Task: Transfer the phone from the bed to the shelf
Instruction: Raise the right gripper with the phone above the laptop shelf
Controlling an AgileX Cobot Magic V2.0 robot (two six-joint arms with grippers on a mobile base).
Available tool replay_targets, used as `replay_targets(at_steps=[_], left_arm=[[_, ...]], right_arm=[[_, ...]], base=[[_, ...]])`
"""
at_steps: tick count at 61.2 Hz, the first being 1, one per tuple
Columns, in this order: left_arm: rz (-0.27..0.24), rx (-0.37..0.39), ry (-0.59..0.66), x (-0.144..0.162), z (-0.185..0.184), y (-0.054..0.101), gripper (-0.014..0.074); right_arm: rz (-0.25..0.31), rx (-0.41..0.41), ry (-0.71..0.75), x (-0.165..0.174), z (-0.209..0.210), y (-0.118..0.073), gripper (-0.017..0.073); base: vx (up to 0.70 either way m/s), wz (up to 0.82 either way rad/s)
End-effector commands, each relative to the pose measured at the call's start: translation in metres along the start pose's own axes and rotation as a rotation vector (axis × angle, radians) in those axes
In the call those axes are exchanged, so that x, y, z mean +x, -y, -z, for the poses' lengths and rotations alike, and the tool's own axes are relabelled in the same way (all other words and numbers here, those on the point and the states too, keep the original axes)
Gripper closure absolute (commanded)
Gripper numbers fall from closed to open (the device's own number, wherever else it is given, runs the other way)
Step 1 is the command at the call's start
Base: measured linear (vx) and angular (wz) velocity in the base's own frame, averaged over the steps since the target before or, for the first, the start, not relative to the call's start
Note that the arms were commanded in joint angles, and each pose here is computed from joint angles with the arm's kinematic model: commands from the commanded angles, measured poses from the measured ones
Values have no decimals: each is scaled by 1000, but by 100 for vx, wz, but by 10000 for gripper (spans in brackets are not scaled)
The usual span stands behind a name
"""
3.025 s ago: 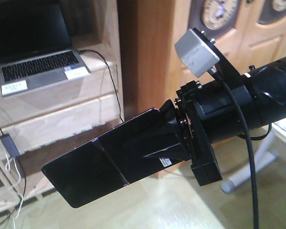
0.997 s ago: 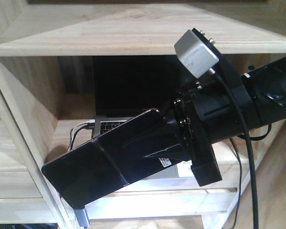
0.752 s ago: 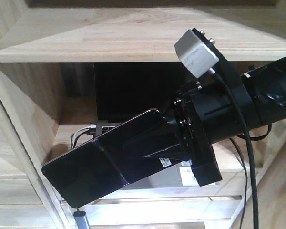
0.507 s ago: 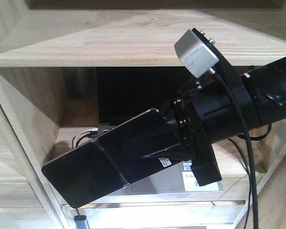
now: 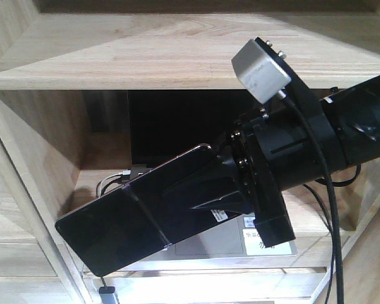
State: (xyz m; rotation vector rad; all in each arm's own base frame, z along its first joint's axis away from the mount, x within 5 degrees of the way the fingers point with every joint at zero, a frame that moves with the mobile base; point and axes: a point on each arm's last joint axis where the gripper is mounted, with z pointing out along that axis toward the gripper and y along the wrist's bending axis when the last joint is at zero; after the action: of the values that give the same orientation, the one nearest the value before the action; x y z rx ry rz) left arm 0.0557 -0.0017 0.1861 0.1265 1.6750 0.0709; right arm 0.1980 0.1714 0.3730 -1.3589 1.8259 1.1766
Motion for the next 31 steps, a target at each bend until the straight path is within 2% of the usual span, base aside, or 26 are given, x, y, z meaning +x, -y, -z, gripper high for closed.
replay_targets(at_steps=[1, 31], left_arm=[[15, -13, 97, -14, 2, -2, 592], [15, -13, 97, -14, 2, -2, 592]], right_arm=[[24, -75, 78, -13, 10, -19, 561], [24, -67, 82, -14, 9, -18, 561]], base=[[0, 0], [0, 0]])
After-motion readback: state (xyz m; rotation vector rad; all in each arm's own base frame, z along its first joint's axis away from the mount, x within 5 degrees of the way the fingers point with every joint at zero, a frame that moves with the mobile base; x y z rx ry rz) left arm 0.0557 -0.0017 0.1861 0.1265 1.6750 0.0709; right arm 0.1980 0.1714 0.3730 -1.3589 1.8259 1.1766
